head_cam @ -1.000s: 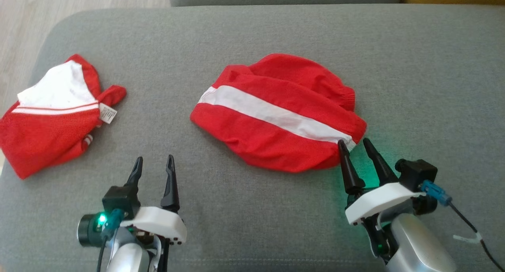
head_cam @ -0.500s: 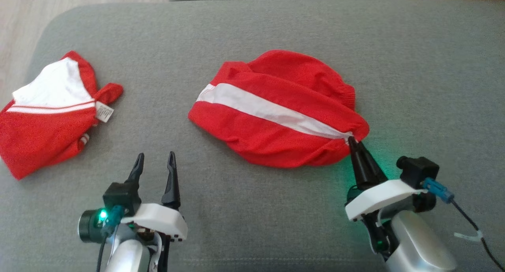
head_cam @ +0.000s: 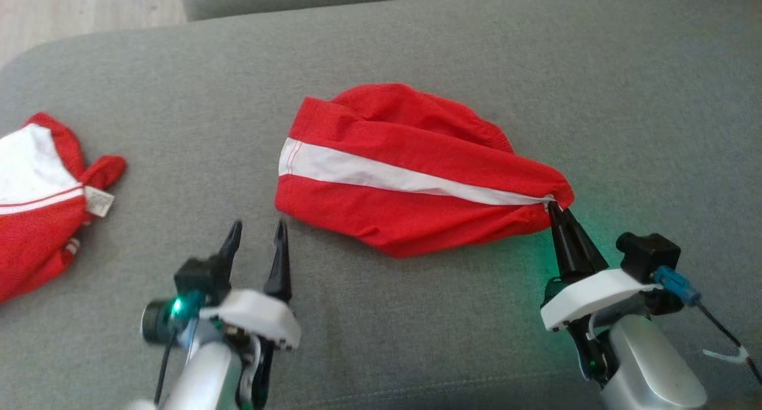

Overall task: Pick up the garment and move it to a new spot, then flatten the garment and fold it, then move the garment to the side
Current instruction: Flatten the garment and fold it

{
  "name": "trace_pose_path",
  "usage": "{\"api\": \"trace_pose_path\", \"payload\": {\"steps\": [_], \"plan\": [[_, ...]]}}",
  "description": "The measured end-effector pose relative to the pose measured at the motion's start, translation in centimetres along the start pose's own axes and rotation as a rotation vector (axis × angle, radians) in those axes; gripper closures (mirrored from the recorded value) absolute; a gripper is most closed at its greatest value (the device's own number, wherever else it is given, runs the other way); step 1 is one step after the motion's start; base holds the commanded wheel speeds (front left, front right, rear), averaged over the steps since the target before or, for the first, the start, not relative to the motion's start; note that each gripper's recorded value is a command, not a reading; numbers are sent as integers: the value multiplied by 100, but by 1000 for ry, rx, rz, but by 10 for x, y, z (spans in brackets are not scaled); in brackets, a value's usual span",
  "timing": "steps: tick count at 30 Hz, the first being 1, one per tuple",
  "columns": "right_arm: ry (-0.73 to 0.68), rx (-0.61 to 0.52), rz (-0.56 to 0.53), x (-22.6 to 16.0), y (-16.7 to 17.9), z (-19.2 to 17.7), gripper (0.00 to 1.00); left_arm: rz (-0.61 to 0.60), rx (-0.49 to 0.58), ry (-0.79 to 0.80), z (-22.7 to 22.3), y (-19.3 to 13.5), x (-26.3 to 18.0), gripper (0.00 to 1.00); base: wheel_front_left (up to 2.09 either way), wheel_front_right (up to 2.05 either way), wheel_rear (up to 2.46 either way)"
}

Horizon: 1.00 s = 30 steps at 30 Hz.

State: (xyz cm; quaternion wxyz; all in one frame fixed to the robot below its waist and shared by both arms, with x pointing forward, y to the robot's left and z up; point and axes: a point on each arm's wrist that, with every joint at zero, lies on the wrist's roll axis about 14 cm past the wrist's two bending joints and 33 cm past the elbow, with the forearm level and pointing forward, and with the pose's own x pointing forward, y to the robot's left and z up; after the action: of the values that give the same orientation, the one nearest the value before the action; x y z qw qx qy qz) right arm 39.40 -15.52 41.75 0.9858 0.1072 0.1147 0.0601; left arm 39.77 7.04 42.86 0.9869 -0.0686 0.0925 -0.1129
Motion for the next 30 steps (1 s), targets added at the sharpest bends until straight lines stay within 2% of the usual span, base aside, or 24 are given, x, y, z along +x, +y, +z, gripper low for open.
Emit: {"api": "trace_pose_path", "payload": {"steps": [12,21,30], "plan": [[38,-7,-53,6,-21,-12,100,-183,-118,20,5,-37,62,0,0,0,0],[70,-4,-74,8,-28,-23,100,-181,-162,72,-9,-25,84,0,0,0,0],[53,-9,-77,13,-30,-17,100,-196,-233,119,-20,-31,88,0,0,0,0]]}}
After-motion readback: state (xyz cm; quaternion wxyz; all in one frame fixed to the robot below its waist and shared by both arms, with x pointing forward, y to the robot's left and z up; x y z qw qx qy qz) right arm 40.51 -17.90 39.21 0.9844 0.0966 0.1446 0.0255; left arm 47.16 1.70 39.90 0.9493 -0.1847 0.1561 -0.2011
